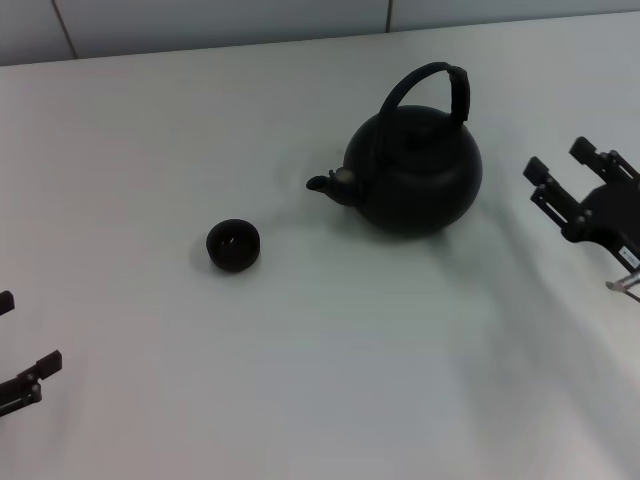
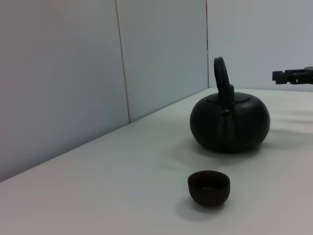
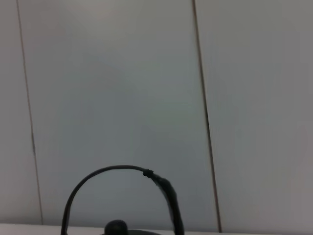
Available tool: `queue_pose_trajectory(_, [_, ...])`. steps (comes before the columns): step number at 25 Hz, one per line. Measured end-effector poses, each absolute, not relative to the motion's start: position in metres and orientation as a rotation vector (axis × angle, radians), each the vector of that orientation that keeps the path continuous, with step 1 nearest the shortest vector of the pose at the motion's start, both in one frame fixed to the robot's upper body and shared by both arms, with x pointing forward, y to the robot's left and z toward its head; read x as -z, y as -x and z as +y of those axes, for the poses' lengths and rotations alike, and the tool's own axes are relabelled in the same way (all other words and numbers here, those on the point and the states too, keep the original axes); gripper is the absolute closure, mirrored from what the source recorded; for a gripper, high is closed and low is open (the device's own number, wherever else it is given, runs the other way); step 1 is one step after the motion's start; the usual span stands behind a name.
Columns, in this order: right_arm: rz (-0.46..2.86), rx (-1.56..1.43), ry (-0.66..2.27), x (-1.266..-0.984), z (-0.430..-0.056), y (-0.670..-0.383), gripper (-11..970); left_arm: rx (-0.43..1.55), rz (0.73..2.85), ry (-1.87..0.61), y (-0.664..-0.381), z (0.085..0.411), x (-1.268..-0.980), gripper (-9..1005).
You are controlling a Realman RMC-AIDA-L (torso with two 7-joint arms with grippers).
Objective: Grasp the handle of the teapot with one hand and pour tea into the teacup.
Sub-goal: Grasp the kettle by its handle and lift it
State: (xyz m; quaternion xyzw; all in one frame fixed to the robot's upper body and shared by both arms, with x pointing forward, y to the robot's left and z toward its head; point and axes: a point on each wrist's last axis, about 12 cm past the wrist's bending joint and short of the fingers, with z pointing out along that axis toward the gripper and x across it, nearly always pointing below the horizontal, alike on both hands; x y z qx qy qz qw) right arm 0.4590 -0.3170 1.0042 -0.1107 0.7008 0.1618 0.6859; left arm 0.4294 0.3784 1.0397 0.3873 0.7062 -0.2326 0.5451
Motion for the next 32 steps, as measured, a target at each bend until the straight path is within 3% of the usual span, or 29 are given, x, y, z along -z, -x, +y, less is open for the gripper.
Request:
queue_pose_trajectory(13, [1.609,-0.337,0.382,-1.019,-0.297,-0.525,296,0.562,1.676,-0.901,-0.427,0.374,-1.037,137])
queue_pose_trajectory(32, [1.629,-0.319,0.435,-1.030,-0.280,-0.558,303,0.554,1.674,-0.875,-0.426,0.375,-1.037,137])
